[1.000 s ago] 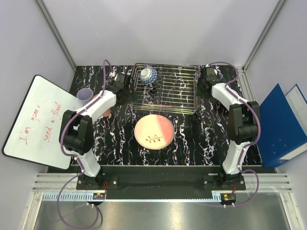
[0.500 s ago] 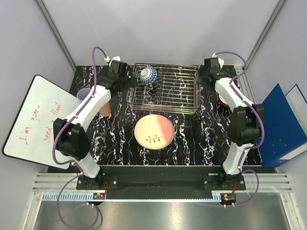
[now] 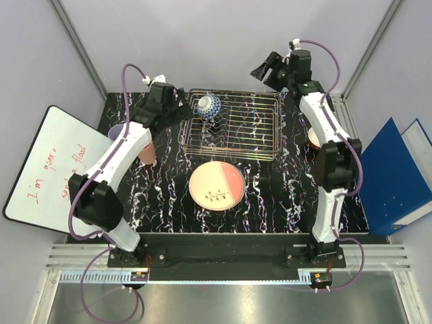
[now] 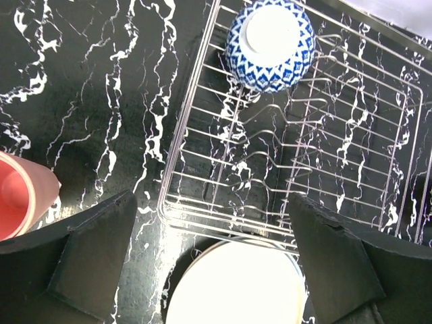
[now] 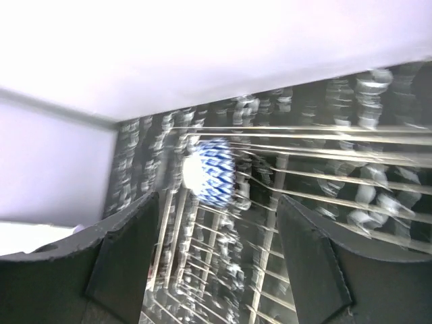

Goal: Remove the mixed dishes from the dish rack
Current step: Pick up the bowl from the dish rack.

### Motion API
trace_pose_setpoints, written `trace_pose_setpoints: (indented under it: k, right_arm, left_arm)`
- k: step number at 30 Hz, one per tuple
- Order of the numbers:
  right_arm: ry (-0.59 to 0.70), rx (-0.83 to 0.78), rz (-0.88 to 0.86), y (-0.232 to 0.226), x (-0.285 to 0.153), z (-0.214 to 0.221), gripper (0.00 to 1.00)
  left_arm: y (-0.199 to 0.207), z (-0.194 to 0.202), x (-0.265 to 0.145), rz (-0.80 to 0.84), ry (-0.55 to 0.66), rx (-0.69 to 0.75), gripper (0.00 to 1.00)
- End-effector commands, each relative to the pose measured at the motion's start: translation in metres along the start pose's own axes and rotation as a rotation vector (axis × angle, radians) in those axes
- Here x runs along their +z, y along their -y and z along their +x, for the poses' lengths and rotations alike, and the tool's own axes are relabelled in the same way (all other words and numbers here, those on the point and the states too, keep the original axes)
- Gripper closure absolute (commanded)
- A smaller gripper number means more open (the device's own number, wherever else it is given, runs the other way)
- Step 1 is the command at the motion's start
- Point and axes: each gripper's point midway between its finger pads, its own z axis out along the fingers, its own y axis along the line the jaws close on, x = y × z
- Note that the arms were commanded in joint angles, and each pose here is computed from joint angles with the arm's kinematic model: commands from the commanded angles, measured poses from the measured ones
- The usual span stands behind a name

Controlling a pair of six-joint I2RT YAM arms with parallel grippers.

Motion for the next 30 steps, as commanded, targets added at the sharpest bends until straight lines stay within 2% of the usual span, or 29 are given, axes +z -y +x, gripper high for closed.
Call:
trace_pose_setpoints:
  k: [1, 3, 5, 8, 18, 30]
  right_arm:
    - [-0.127, 0.027, -0.265, -0.044, 0.040, 0.030, 0.23]
    - [-0.164, 0.011, -0.293, -0.048, 0.059, 0.051, 0.23]
    - [-0.166, -0.012, -0.353, -0.068, 0.066, 0.053, 0.23]
    - [-0.181, -0.012, -0.376, -0.073, 0.081, 0.065, 0.23]
    - [-0.246, 0.003, -0.325, -0.050, 0.114, 0.111, 0.23]
    - [-0.320, -0.028, -0.262, -0.033, 0.132, 0.160, 0.23]
  left_arm:
    - [0.009, -0.002, -0.007, 0.066, 0.032, -0.014, 0.02]
    - [0.010, -0.002, -0.005, 0.075, 0.038, -0.013, 0.02]
    - [0.008, 0.005, -0.001, 0.072, 0.026, -0.010, 0.02]
    - [0.009, 0.008, 0.006, 0.076, 0.018, -0.008, 0.02]
    - [0.002, 0.031, 0.024, 0.047, -0.041, -0.021, 0.02]
    - [-0.007, 0.045, 0.023, 0.037, -0.045, -0.052, 0.02]
